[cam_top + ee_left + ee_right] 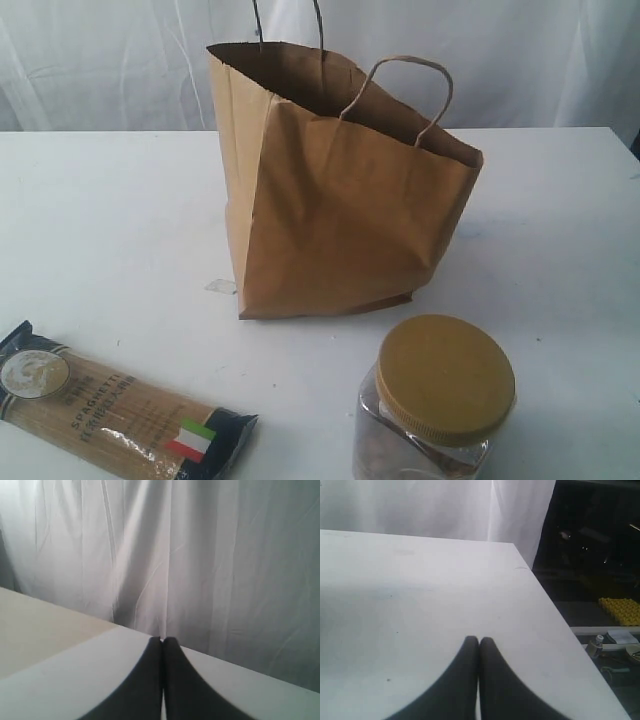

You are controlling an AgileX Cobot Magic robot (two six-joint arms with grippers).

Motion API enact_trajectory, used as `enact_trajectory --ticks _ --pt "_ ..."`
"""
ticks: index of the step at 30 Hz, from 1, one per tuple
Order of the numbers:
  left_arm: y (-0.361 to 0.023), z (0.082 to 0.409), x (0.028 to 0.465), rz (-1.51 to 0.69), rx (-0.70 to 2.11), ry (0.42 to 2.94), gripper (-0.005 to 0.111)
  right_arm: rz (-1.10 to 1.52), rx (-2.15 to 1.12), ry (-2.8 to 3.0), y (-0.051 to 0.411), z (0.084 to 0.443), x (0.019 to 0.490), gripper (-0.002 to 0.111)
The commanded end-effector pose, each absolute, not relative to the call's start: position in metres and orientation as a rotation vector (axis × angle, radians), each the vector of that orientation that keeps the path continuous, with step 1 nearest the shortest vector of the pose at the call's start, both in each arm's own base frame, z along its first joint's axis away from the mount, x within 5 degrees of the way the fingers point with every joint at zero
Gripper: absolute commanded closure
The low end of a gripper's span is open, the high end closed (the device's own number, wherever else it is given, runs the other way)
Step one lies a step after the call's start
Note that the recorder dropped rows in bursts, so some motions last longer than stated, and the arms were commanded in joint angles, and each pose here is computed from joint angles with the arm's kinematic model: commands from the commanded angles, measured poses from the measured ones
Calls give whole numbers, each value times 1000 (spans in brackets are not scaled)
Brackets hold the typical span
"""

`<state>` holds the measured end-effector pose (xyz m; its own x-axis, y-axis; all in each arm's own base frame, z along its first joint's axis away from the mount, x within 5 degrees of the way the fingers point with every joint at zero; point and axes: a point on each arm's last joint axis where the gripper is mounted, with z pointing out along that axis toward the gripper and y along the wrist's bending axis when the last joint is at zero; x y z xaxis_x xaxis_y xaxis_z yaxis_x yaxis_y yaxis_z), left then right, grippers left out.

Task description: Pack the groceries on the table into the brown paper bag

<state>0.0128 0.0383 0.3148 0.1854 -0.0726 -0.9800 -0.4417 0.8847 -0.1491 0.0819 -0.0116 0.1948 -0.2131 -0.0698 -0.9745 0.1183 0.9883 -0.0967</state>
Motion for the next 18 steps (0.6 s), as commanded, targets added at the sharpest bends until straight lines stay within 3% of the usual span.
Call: enact_trajectory --ticks 1,11,13,15,18 --pt "34 298 20 133 -513 1434 107 -177 43 1778 -12 194 82 108" --pt "30 222 46 95 -495 1616 107 -141 84 1778 -12 193 82 108" --pt "26 216 50 80 -434 1610 107 140 411 1748 -11 192 82 108" --pt "23 214 52 74 -369 1602 107 602 919 1622 -7 189 82 108" --pt "18 207 55 98 -249 1601 107 869 1207 1507 -3 188 82 108"
